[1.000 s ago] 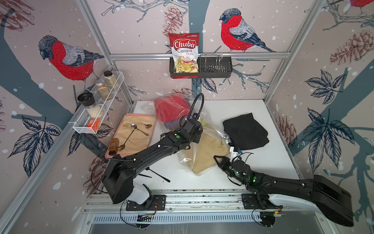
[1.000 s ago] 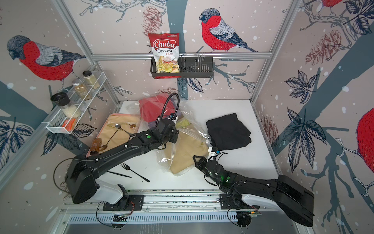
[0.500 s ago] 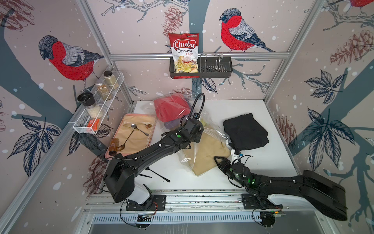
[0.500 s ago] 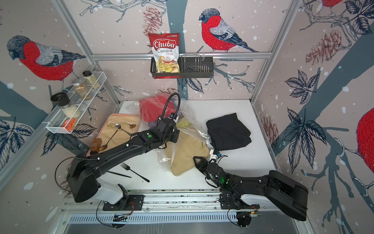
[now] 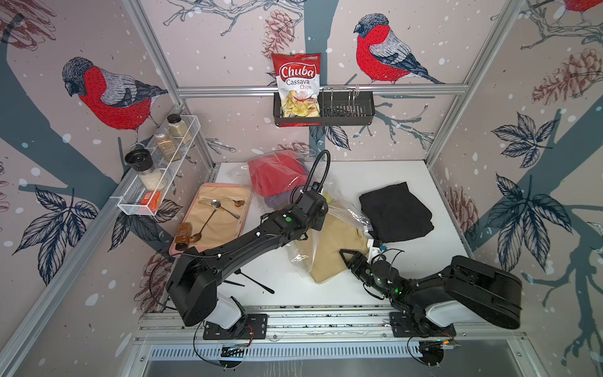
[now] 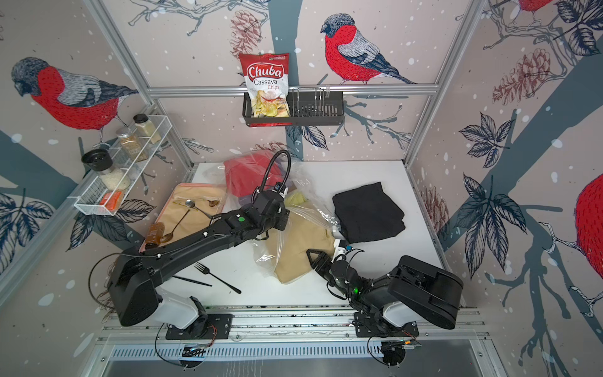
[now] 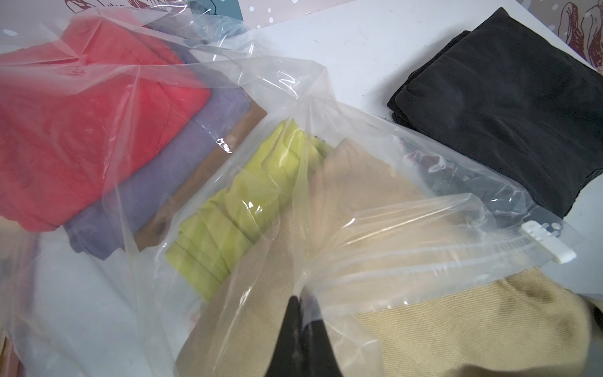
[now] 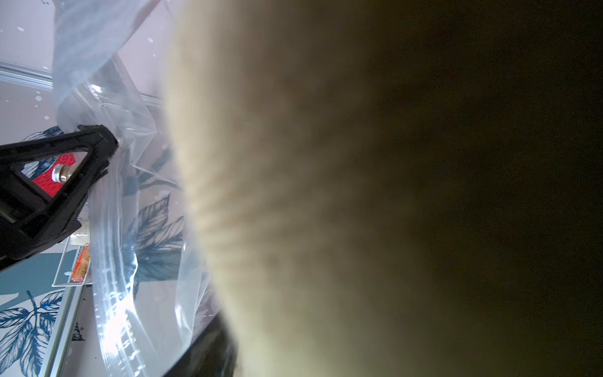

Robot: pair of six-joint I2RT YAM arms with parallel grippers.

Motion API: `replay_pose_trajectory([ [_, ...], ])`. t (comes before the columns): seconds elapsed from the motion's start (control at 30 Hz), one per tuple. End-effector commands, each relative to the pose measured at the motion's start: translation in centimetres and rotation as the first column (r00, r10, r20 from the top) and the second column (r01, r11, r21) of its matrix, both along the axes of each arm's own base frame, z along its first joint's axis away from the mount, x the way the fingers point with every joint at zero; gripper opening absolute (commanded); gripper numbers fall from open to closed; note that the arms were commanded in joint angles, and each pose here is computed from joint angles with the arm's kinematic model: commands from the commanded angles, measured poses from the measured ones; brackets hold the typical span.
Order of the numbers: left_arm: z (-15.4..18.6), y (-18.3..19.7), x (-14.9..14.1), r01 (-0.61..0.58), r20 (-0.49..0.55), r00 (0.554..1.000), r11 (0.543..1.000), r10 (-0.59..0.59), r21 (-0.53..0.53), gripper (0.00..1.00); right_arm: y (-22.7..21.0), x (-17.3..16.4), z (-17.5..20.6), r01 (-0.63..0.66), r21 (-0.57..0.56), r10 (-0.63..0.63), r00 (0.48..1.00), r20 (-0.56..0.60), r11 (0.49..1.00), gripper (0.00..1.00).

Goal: Take the trousers out of the vacuum bag
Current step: Take out the trousers from the vacuum bag.

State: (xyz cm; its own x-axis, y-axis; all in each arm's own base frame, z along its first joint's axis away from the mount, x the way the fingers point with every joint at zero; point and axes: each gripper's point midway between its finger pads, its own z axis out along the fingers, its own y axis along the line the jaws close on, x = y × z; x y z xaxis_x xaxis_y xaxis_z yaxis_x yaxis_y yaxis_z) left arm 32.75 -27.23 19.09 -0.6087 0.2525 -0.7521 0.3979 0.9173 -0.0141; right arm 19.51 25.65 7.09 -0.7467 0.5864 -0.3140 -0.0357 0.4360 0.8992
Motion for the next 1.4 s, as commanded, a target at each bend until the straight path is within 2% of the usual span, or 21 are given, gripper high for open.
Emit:
replay_pose_trajectory([
  [0.0,0.3,0.1,0.1,-0.001,0.014,1.000,1.000,0.001,-0.005,0.00,1.1,0.2,2.0,-0.031,0.074,0.027,0.998,0.052,0.997,0.63],
  [0.1,0.3,0.1,0.1,-0.002,0.013,1.000,1.000,0.002,-0.007,0.00,1.1,0.3,1.8,-0.029,0.074,0.026,0.999,0.047,0.997,0.61],
  [0.2,0.3,0.1,0.2,-0.005,0.015,1.000,1.000,0.005,-0.004,0.00,1.1,0.5,1.6,-0.027,0.082,0.024,0.999,0.040,0.996,0.54],
  [0.43,1.1,0.1,0.4,-0.007,0.032,0.999,1.000,0.007,-0.010,0.00,0.8,0.3,2.0,-0.037,0.112,0.032,0.999,0.041,0.993,0.23],
  [0.63,2.6,-0.2,0.9,-0.004,0.070,0.998,1.000,0.006,-0.020,0.00,0.7,0.1,2.1,-0.057,0.023,0.056,0.997,0.056,0.998,0.08],
  [0.87,2.5,-0.8,1.4,0.003,0.072,0.997,1.000,-0.001,-0.028,0.00,-1.0,-0.3,3.1,-0.031,-0.041,0.034,0.997,0.064,0.999,0.02],
  [1.07,1.5,-1.0,2.4,-0.006,0.054,0.999,0.999,0.009,-0.040,0.00,-2.5,-1.0,4.1,-0.022,-0.059,0.026,0.998,0.064,0.998,0.02],
  [1.37,0.4,-1.4,2.5,-0.002,0.033,0.999,1.000,0.003,-0.031,0.00,-5.1,-1.5,7.2,0.020,-0.062,-0.012,0.991,0.134,0.998,0.01],
])
